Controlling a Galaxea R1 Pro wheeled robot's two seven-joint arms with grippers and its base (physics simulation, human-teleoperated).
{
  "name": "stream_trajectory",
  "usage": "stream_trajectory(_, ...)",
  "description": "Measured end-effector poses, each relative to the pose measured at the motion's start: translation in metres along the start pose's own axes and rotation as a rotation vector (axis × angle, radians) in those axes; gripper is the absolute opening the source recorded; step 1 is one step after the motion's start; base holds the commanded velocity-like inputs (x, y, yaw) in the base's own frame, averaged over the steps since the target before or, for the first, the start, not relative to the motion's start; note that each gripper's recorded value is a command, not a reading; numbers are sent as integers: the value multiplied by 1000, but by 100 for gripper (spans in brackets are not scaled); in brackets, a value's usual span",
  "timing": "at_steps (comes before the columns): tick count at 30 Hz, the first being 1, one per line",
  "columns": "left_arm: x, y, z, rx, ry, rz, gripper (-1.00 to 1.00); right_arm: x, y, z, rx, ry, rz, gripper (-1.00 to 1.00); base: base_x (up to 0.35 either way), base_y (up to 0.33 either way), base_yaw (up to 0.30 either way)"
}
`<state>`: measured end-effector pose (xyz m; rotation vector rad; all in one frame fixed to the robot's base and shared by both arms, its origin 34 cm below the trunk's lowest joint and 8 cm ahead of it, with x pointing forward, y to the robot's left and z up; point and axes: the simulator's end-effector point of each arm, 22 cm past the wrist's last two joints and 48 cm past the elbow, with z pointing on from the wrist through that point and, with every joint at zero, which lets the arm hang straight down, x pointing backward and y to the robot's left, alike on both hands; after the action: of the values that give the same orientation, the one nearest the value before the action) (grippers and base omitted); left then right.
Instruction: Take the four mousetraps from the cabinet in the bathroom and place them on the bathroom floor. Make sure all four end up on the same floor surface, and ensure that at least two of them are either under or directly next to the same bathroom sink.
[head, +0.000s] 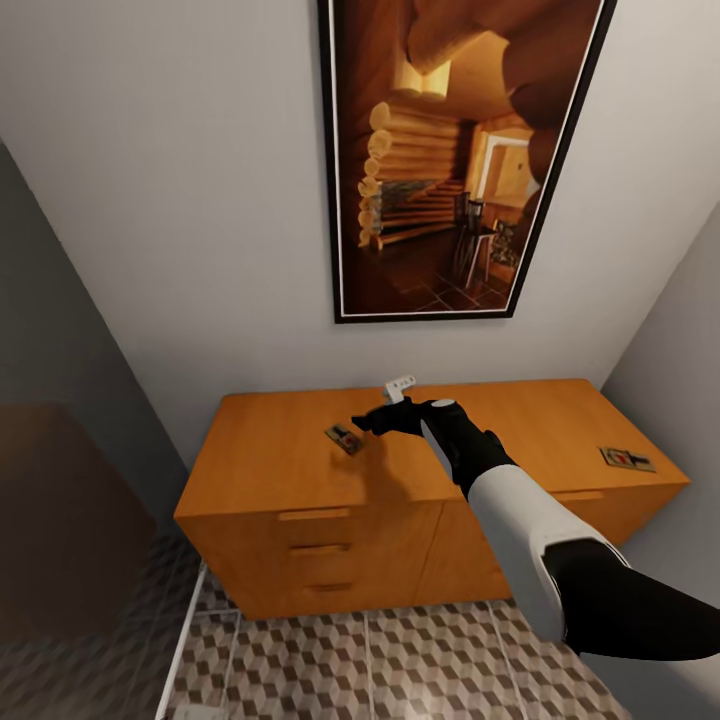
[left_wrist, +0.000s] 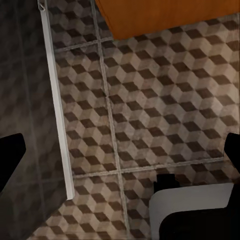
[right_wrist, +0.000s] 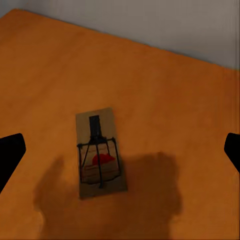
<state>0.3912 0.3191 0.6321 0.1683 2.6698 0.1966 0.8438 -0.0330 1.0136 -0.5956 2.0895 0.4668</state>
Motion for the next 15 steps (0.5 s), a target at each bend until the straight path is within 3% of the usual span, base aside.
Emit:
stream_trajectory(7, 27, 9, -4, -9, 64, 10, 100, -7, 0, 1, -1, -38, -20, 100, 60, 0, 0)
stream_trajectory(15, 53, 9, -12, -6, 101, 16, 100, 4, 2, 4, -7, -23, -14, 100, 10, 0, 0)
